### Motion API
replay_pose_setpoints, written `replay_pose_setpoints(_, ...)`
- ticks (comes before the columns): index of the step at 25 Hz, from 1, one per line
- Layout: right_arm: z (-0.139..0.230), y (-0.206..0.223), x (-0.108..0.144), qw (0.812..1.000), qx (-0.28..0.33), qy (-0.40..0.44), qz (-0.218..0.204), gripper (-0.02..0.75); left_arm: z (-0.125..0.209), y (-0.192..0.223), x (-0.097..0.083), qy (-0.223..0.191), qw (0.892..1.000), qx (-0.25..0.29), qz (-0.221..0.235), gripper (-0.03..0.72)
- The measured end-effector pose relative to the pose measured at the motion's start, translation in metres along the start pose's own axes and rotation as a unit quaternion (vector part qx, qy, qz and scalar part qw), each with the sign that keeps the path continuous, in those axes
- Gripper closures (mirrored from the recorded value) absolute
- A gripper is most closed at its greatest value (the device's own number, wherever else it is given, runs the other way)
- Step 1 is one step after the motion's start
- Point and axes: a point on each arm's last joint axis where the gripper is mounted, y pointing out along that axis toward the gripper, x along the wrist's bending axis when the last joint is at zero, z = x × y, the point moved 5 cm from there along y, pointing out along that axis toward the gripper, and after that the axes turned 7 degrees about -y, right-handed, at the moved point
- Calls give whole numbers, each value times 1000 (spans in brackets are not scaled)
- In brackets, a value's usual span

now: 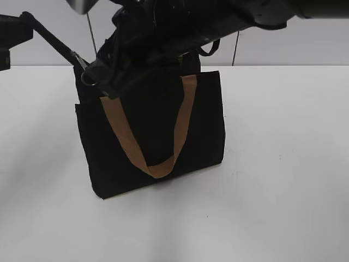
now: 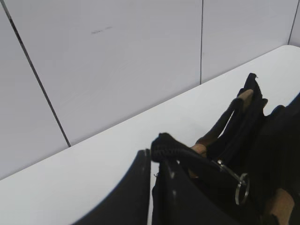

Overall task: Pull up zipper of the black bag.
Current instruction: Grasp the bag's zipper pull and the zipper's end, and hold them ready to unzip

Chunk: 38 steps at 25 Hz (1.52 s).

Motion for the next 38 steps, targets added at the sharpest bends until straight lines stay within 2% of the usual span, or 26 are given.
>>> replay_pose_setpoints(8, -12, 4, -19, 998, 4, -42, -56, 398, -1, 0, -2, 0, 1000, -3, 8, 670)
replay_pose_setpoints(14, -10, 21, -16, 992, 18, -62, -104, 402, -2, 0, -3, 1, 1000, -6, 12, 671)
replay_pose_setpoints(28, 5, 37, -15, 990, 40, -72, -112, 430, -3, 0, -4, 1, 1000, -7, 13, 671)
replay_pose_setpoints(38, 6, 38, -15, 990, 40, -73, -112, 598, -3, 0, -4, 1, 1000, -7, 13, 671)
